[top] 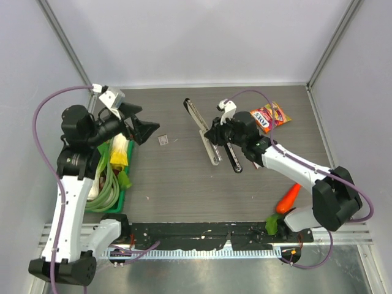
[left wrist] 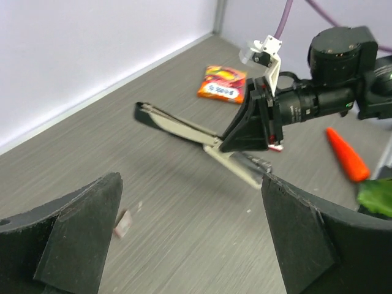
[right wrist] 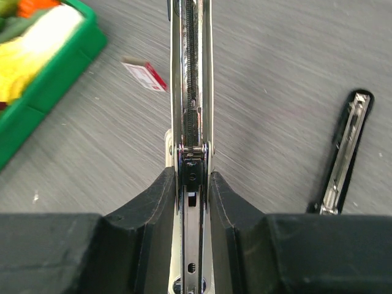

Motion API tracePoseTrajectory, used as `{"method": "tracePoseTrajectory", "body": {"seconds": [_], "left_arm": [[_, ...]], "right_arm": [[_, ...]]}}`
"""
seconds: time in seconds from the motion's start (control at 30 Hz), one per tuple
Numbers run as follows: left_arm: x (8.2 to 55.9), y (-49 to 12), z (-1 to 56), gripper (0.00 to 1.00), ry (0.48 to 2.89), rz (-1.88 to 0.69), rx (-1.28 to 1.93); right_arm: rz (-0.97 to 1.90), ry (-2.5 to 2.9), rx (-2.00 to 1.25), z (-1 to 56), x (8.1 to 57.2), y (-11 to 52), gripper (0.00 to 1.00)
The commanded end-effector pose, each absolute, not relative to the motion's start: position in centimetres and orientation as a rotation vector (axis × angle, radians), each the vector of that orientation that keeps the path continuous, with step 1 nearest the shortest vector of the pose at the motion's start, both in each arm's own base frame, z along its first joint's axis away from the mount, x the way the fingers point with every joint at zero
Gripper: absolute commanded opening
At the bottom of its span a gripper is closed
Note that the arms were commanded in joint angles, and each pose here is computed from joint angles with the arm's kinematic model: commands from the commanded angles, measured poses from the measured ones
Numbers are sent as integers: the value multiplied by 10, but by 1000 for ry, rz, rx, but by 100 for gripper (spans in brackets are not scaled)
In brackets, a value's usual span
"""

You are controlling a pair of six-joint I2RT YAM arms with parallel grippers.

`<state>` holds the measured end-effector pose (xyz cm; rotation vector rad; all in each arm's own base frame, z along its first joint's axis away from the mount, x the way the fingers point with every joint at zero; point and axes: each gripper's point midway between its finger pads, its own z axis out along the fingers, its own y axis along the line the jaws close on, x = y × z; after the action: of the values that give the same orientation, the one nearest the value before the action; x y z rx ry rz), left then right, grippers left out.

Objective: Load the staples into the stapler
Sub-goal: Place the stapler at the center of the board.

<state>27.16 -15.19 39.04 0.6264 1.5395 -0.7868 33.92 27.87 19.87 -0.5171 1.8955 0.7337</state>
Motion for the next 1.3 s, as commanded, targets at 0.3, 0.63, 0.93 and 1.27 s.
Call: {"method": "tracePoseTrajectory", "body": {"seconds": [0.3,0.63,0.93,1.27], "left_arm": [[245,-84,315,100,1794,-414,558],[243,-91,318,100,1748,-545,516],[242,-91,315,100,1745,-567,508],[241,-90,313,100,1744,-573,501]], "right_arm": [[409,2001,-356,159,384,279,1],[279,2075,-364,126,399,277,1],[269,2129,-407,102,395,292,3],[271,2142,-419,100,397,295,30]]}}
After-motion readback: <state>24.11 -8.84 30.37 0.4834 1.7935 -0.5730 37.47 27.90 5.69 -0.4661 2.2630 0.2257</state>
